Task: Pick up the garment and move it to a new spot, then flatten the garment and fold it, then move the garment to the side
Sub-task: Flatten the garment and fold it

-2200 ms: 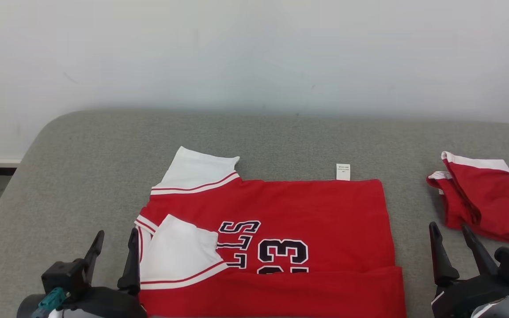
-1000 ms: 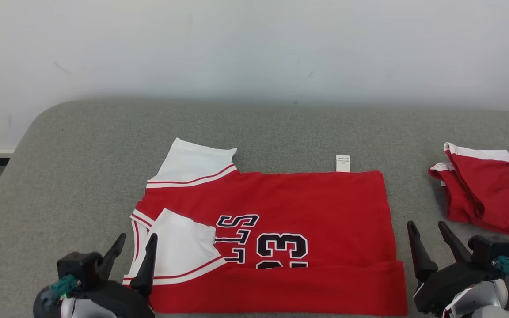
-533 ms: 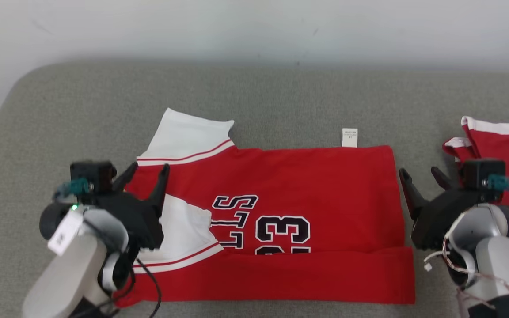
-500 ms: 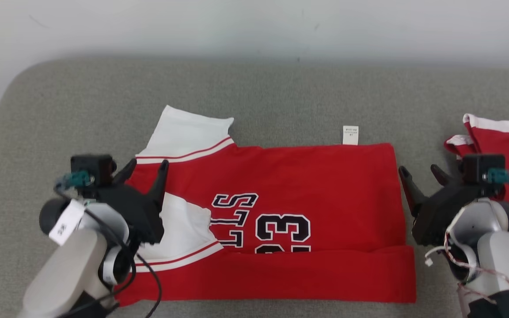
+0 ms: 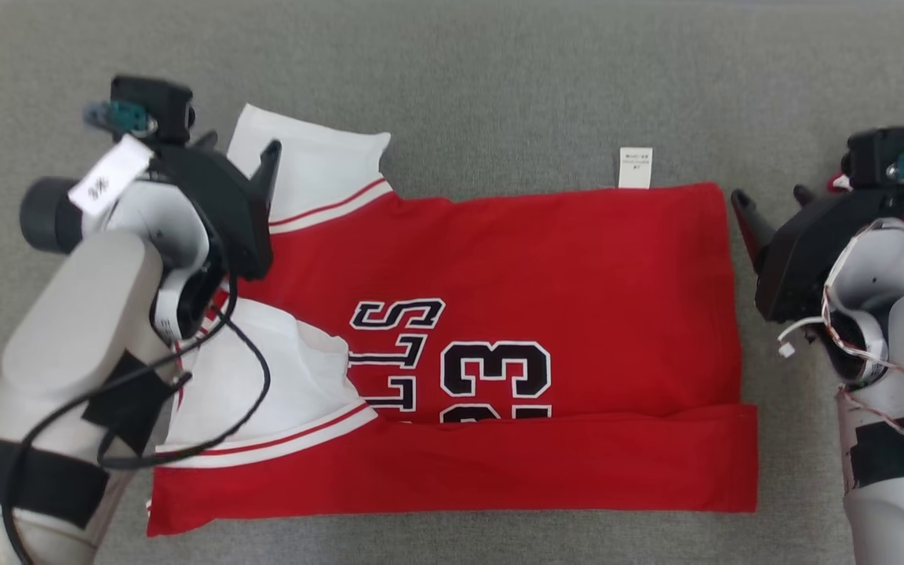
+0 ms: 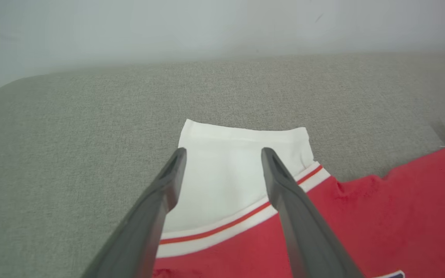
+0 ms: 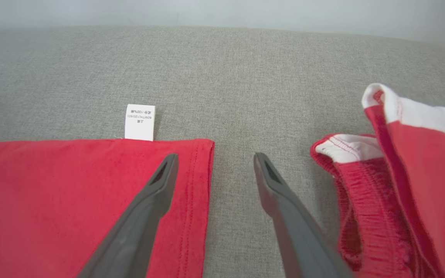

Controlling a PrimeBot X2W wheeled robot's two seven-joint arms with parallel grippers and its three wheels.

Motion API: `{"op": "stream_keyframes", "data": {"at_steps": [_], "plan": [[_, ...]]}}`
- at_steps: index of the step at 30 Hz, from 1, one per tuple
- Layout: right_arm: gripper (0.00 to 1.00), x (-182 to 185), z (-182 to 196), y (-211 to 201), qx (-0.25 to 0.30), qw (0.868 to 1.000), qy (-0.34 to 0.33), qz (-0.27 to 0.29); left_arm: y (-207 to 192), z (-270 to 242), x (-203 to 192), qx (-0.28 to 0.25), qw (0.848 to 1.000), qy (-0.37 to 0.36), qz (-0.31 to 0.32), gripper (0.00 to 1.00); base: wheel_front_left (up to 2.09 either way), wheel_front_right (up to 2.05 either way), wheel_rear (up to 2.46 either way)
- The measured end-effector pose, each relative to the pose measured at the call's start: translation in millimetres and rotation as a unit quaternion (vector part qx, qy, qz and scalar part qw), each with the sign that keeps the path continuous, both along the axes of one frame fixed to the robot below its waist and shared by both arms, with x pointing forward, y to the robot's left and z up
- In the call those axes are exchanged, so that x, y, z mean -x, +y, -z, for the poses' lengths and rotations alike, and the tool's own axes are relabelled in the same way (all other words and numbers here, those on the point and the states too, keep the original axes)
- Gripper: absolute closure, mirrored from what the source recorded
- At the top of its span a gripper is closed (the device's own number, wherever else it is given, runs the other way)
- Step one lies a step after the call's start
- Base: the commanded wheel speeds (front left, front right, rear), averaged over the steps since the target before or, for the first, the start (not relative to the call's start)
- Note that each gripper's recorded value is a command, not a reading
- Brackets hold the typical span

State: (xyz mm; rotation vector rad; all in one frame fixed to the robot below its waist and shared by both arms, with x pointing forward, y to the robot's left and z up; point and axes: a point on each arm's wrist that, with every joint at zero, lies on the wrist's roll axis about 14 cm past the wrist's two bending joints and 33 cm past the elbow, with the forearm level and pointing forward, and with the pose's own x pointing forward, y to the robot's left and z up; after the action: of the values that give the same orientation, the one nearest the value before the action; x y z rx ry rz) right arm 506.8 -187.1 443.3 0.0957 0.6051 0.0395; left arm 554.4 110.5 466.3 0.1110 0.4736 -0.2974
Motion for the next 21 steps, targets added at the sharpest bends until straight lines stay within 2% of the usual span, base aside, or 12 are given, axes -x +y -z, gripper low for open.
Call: {"op": "stream_keyframes", "data": {"at_steps": [10, 14, 21], "plan": [[0.0, -23, 30, 2, 0.004, 0.999, 0.038, -0.007, 6, 43, -40, -0.041, 0.997, 0.058, -0.019, 0.0, 0.0, 0.0, 0.0], [0.0, -28, 34, 4, 0.009, 0.999, 0.04, -0.013, 18, 50, -58, -0.067, 0.996, 0.055, -0.035, 0.0, 0.0, 0.0, 0.0], [0.0, -31, 38, 3, 0.014, 0.999, 0.039, -0.015, 26, 72, -71, -0.081, 0.993, 0.077, -0.042, 0.0, 0.0, 0.0, 0.0]]}}
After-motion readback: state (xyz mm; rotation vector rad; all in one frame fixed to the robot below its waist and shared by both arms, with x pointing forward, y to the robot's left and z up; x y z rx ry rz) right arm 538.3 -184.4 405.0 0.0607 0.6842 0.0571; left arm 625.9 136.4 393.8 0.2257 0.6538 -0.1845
